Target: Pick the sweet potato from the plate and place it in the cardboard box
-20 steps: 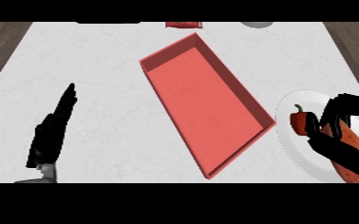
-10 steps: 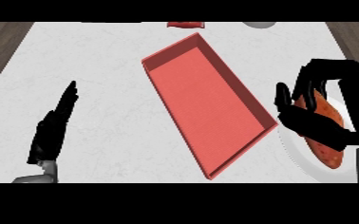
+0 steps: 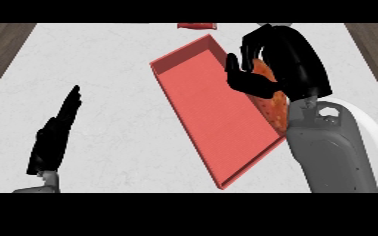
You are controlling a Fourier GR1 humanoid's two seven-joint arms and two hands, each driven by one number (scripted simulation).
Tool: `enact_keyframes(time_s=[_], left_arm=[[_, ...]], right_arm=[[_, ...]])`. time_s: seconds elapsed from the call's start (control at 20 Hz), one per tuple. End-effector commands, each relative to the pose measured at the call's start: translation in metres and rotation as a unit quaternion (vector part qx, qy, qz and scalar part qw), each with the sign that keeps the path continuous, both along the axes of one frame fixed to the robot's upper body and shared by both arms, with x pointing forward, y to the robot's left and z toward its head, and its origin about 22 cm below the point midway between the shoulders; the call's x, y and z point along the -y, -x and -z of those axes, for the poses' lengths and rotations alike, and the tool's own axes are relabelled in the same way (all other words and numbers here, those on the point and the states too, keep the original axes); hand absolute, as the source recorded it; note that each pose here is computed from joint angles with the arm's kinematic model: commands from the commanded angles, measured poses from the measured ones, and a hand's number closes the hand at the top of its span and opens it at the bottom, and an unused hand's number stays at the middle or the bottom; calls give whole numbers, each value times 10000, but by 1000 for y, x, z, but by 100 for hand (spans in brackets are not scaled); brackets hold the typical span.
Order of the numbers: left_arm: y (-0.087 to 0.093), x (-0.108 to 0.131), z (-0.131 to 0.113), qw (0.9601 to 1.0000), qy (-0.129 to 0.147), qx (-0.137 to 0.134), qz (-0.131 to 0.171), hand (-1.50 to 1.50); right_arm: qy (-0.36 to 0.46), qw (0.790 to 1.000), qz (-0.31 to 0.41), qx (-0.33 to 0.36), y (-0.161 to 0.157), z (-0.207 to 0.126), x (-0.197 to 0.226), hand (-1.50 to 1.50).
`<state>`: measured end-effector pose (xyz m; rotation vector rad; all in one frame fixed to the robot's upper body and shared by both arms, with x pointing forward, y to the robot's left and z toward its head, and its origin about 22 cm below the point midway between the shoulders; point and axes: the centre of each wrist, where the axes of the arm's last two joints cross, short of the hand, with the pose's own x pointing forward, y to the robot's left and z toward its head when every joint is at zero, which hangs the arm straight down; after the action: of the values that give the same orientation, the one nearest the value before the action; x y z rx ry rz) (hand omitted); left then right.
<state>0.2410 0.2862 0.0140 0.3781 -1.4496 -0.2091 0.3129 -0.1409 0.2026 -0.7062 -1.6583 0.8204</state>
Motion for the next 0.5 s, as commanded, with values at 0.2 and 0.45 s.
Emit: enact_keyframes(time_s=[0.2, 0.45], left_arm=[[-7, 15, -5, 10000, -8, -19, -11, 0], [0, -13, -1, 10000, 24, -16, 88, 0]], right_arm=[[302, 9978, 60, -586, -50, 40, -48, 150], [139, 9927, 436, -1114, -77, 77, -53, -150]])
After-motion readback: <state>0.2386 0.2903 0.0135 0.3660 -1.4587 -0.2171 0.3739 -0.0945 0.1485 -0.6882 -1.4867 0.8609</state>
